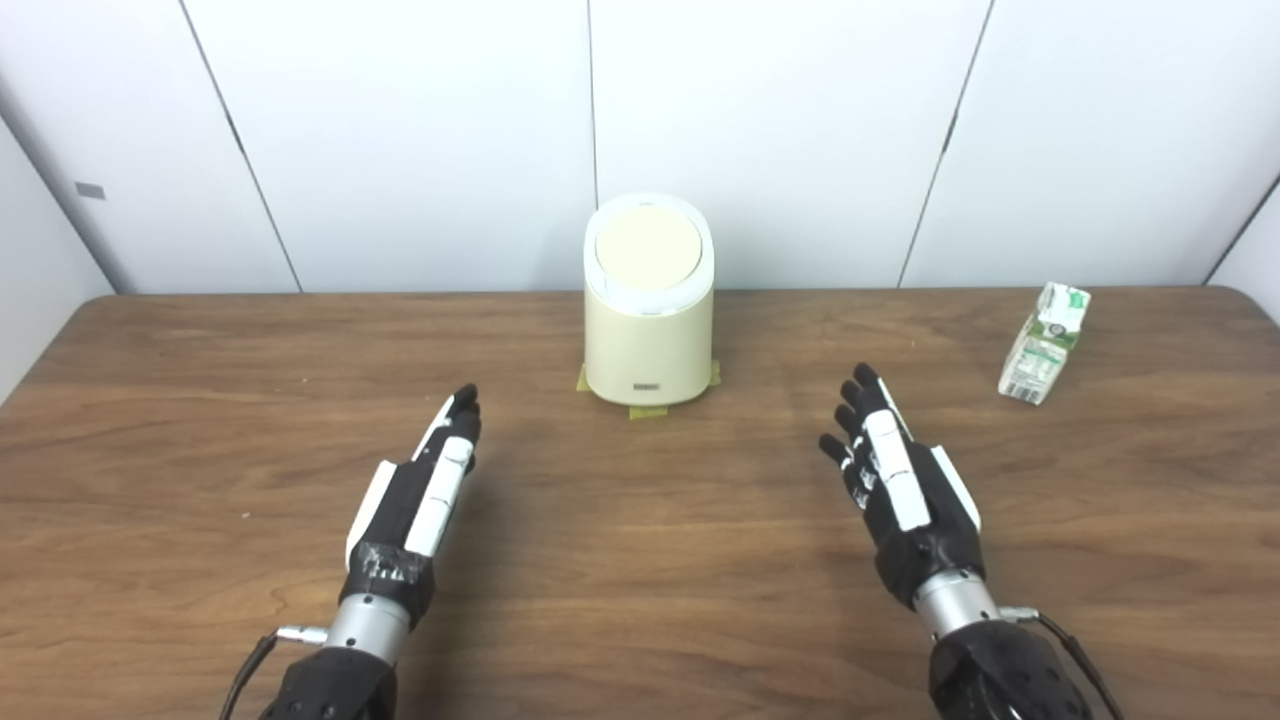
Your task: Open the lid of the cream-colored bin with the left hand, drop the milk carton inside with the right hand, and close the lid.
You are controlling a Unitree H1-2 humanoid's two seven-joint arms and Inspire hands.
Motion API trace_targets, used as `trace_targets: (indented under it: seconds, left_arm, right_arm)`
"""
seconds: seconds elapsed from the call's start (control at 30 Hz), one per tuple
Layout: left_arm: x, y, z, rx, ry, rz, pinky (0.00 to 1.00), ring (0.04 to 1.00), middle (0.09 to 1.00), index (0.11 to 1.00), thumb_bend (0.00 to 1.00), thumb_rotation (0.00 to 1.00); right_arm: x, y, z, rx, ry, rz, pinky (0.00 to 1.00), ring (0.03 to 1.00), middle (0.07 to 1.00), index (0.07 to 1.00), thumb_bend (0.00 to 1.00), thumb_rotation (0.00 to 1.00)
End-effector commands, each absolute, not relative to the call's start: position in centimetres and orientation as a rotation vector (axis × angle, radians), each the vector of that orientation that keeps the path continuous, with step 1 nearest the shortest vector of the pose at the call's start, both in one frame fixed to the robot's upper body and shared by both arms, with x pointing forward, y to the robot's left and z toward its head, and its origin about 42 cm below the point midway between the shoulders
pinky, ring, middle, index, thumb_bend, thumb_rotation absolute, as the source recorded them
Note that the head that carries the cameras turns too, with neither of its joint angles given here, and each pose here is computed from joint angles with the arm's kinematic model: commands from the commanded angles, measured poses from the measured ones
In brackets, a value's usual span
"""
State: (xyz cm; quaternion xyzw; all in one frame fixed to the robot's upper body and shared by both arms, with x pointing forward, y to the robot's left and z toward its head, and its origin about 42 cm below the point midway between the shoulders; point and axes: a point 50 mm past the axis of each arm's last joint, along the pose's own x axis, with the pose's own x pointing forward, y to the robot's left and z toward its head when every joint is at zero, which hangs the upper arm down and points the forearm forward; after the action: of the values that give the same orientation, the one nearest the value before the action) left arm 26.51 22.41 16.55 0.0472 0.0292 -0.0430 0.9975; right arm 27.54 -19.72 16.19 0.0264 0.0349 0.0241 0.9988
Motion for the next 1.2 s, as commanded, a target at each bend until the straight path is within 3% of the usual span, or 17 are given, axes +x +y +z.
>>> trace_targets:
  seconds: [0.0,0.23,0.53,0.77,0.9,1.1,1.17]
  left_arm:
    - [27.0,22.3,17.8,0.092,-0.006,-0.105,1.00,1.000,1.000,1.000,0.72,0.97]
    - [26.5,22.1,17.4,-0.001,-0.004,-0.086,1.00,1.000,1.000,1.000,0.71,1.00]
    - [25.9,22.0,16.8,-0.035,-0.029,-0.054,1.00,1.000,1.000,1.000,0.68,1.00]
    - [25.4,22.0,16.2,-0.007,-0.044,-0.055,1.00,1.000,1.000,1.000,0.55,1.00]
    - [25.5,22.3,15.8,0.020,-0.045,-0.039,1.00,1.000,1.000,1.000,0.53,1.00]
    - [27.1,23.1,17.1,0.138,-0.080,-0.036,0.95,0.991,1.000,1.000,0.53,0.90]
    - [28.3,23.1,18.8,0.216,-0.111,-0.047,0.91,0.972,0.989,1.000,0.51,0.77]
  right_arm:
    - [28.2,-19.5,17.9,0.004,-0.037,0.043,0.90,1.000,1.000,1.000,0.56,0.90]
    - [27.7,-19.7,18.0,-0.065,-0.047,0.025,0.97,1.000,1.000,1.000,0.60,0.98]
    - [27.0,-20.1,17.2,-0.069,-0.043,0.014,0.94,1.000,1.000,1.000,0.56,1.00]
    - [26.2,-20.3,16.1,-0.095,-0.043,0.007,0.92,0.981,0.998,1.000,0.56,1.00]
    - [25.8,-20.4,15.3,-0.124,-0.061,0.020,0.90,0.974,0.996,1.000,0.55,1.00]
    - [25.3,-20.6,14.6,-0.116,-0.060,0.026,0.91,0.971,0.991,1.000,0.56,1.00]
    - [25.3,-20.7,14.4,-0.112,-0.064,0.029,0.91,0.972,0.989,1.000,0.57,1.00]
